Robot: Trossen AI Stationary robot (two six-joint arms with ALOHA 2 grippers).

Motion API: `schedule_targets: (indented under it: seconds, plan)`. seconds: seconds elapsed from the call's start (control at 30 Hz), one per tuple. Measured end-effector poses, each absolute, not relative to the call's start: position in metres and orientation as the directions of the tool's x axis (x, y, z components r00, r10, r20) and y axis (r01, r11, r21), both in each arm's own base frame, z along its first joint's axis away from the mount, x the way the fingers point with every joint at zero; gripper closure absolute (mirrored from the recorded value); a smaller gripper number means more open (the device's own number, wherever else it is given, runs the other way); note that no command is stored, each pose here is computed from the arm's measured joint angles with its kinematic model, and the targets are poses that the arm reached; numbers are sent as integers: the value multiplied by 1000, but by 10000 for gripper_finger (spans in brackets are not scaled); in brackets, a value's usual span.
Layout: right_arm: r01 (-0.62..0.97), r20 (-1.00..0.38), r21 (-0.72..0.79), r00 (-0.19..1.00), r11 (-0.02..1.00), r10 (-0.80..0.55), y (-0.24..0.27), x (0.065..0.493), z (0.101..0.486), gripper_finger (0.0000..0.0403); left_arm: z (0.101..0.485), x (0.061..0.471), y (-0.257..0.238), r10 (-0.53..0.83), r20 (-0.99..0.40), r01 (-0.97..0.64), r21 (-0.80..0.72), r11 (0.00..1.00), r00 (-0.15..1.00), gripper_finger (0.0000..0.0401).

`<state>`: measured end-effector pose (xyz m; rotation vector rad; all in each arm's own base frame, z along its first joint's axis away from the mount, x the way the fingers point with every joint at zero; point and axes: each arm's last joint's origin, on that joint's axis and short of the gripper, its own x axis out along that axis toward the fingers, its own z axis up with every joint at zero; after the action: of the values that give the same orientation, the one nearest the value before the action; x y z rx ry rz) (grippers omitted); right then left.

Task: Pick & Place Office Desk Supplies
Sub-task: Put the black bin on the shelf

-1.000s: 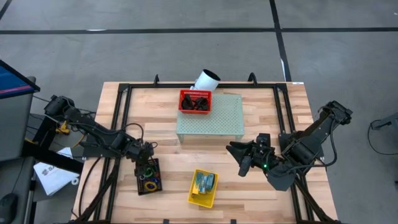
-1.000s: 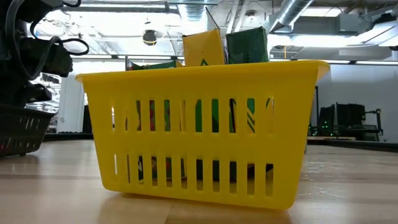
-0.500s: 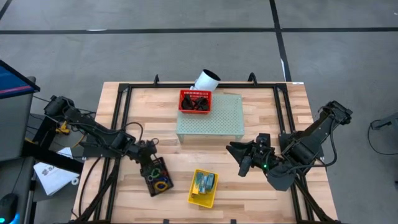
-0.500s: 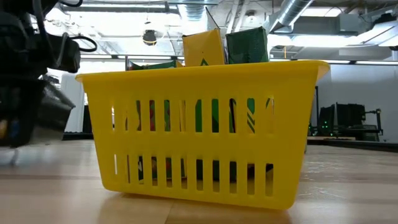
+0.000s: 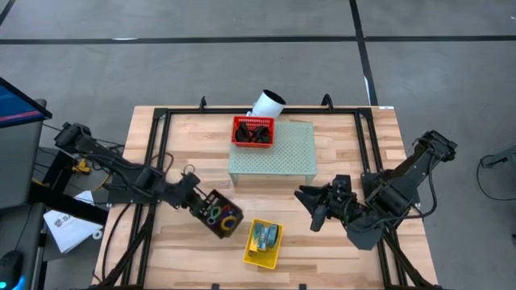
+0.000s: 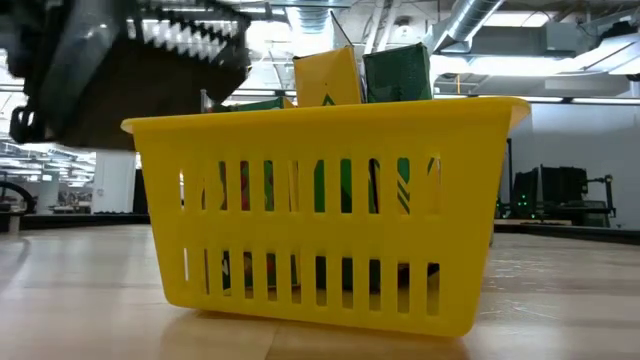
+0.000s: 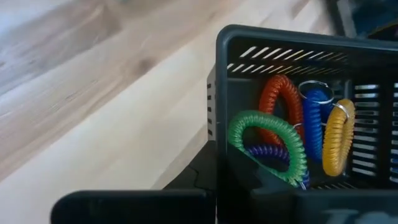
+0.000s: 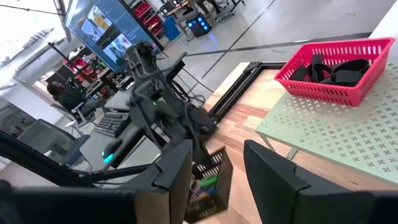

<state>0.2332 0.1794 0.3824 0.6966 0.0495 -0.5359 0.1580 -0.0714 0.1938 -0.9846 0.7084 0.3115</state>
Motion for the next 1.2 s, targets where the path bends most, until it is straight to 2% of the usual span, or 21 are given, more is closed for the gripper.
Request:
schedule_targets:
  seconds: [0.2,0.47,0.77,0.97,1.2]
  plan:
    - [522,-256,587,845,619,-470,175,229,375,260,227,162,-68,2,-565,-490,-713,501,825,401]
    - [539,-274,579,835,612,-477,174,227,372,260,273,180,-53,76,-506,-482,-749,456,859,401]
    - [539,-274,576,835,614,-476,174,228,372,260,339,156,-22,169,-665,-676,-652,344,727,401]
    - [540,-279,555,837,632,-471,174,228,372,260,370,139,-5,246,-724,-763,-590,263,645,401]
    - [552,-290,529,831,645,-474,173,226,370,260,385,168,2,249,-775,-812,-535,233,581,401]
